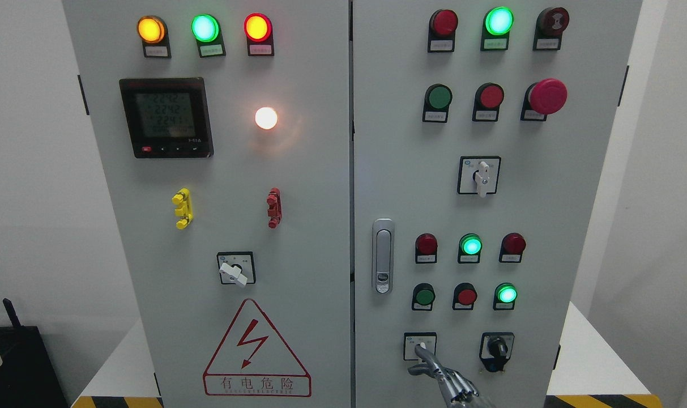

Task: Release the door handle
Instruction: 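Raise the right hand toward the silver door handle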

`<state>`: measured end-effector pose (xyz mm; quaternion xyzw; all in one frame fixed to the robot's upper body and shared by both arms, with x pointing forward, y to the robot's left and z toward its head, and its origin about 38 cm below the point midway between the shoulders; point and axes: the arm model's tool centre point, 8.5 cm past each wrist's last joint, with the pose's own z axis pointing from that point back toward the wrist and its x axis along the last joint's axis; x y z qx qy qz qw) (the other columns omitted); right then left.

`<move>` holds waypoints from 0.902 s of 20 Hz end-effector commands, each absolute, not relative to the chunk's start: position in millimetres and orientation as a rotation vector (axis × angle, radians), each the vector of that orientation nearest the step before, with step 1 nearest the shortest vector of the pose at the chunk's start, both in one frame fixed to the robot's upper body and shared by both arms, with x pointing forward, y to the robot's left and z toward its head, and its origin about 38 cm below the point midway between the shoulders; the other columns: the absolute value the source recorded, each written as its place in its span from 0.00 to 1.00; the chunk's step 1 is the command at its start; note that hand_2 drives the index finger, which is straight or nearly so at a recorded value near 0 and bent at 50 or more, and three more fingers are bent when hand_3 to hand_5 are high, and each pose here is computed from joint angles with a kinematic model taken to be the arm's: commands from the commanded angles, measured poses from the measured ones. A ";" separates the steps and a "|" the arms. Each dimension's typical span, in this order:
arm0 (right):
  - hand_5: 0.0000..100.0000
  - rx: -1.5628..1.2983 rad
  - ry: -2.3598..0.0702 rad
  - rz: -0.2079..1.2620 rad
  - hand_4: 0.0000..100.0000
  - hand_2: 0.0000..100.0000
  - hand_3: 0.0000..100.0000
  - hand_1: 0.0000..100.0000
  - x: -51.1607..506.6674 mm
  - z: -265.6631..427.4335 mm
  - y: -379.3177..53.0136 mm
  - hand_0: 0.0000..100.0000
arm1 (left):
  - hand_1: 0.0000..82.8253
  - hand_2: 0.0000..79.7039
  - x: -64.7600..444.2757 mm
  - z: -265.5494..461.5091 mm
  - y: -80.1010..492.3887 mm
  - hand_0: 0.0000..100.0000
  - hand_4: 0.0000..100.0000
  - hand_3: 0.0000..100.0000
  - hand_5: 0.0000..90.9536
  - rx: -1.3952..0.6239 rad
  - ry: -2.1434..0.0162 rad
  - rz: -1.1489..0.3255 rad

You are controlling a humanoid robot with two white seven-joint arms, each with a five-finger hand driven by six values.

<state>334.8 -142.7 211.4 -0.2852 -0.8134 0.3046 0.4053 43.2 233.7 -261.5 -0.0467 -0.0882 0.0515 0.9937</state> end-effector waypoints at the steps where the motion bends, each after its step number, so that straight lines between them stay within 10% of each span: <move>1: 0.85 -0.904 -1.988 0.871 0.78 0.00 0.82 0.24 353.8 214.9 -126.5 0.37 | 0.47 0.00 37.6 -261.6 233.3 0.12 0.00 0.00 0.00 -0.092 -0.162 0.115; 18: 0.98 -1.121 -1.916 0.918 0.92 0.00 1.00 0.26 389.5 224.2 -104.5 0.30 | 0.47 0.00 36.7 -261.6 233.3 0.12 0.00 0.00 0.00 -0.092 -0.160 0.116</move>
